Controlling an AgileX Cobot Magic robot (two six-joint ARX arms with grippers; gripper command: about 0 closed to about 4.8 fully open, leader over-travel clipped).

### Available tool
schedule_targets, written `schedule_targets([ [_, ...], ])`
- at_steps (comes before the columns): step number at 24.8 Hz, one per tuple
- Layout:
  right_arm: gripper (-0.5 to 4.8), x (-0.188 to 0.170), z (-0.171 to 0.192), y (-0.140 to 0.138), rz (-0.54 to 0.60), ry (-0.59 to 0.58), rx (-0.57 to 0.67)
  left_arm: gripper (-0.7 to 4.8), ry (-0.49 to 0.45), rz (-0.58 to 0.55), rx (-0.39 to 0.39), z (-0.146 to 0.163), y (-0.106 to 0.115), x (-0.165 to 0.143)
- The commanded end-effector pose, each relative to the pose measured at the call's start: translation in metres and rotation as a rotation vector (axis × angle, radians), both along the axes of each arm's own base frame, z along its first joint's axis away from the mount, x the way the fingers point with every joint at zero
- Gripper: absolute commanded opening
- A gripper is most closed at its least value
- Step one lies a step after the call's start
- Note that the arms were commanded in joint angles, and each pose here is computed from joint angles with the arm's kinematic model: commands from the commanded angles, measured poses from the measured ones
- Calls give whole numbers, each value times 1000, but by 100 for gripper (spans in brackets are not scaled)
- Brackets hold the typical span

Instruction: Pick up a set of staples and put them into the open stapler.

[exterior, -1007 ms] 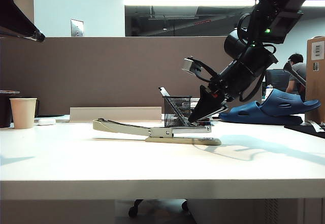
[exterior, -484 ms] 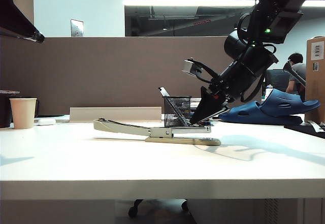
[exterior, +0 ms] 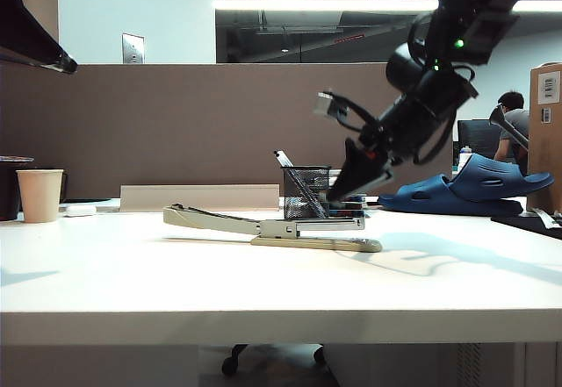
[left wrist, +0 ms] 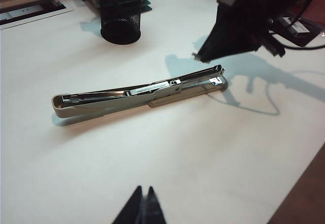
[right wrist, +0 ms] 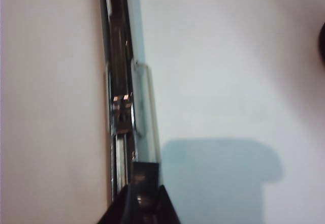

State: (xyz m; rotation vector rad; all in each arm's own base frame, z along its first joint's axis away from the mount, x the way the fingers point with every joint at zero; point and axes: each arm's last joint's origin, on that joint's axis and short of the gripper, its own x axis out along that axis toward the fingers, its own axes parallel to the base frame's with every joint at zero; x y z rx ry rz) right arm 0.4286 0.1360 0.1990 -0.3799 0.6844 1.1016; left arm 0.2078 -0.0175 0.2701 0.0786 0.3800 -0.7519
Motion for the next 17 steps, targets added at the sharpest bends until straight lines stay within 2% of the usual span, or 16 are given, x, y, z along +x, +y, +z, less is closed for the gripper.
schedule_targets([
  [1, 39, 0, 7, 1, 14, 7, 29, -2, -11, -7, 0, 2, 0, 0],
  [6, 35, -3, 4, 4, 29, 41, 35, -2, -7, -7, 0, 1, 0, 0],
  [8, 19, -3, 4, 5, 33, 38, 37, -2, -7, -7, 0, 1, 0, 0],
  [17, 19, -1, -7, 6, 32, 62, 27, -2, -6, -7, 0, 1, 0, 0],
])
